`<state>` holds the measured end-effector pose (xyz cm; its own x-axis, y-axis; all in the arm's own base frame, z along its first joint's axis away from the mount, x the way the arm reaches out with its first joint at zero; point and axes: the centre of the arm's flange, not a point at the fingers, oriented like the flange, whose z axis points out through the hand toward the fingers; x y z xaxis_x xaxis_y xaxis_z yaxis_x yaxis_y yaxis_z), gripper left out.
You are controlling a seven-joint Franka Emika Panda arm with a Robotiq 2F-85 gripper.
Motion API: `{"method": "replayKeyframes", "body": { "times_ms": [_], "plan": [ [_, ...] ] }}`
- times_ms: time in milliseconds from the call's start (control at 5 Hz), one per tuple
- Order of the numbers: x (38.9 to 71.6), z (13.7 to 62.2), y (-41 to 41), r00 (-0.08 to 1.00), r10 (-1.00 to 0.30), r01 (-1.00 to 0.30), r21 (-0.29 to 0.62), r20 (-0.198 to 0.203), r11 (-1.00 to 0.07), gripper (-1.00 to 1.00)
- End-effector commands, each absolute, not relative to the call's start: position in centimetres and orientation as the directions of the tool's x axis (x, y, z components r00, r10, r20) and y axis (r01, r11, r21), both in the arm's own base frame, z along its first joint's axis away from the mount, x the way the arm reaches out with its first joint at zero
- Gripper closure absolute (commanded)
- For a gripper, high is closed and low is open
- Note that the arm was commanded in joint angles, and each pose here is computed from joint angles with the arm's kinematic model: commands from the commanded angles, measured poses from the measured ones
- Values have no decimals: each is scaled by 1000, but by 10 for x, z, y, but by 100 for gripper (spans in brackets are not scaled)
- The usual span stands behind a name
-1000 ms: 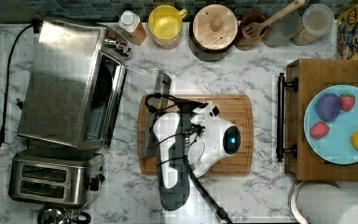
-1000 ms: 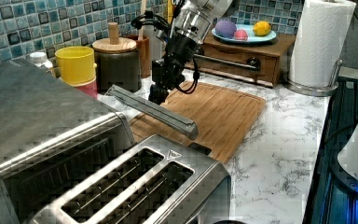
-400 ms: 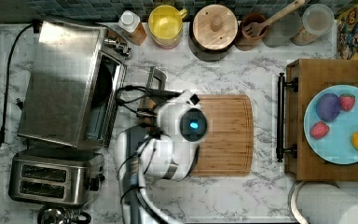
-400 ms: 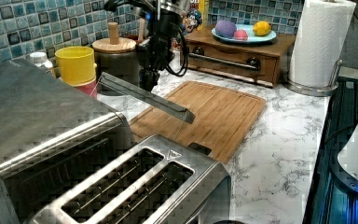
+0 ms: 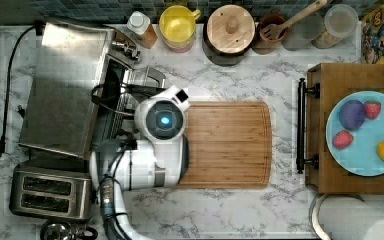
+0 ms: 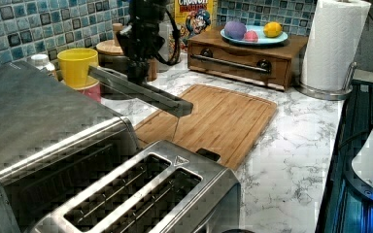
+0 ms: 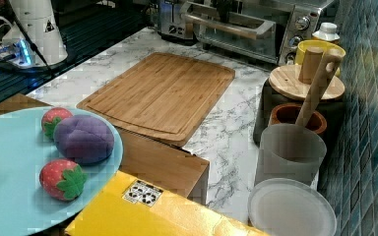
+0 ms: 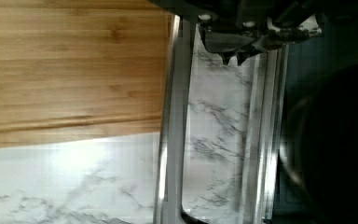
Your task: Close the oven.
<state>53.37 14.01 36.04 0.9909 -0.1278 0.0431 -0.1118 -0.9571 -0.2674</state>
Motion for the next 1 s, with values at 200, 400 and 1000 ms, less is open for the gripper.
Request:
{"method": "replayKeyframes", "body": {
  "times_ms": [200, 400, 1000],
  "plan": [
    [558, 487, 255, 965, -137, -118, -98, 224, -988, 100],
    [560, 495, 247, 957, -170, -131, -177, 233, -976, 100],
    [565, 496, 245, 942, -214, -168, -189, 257, -967, 100]
  ]
}}
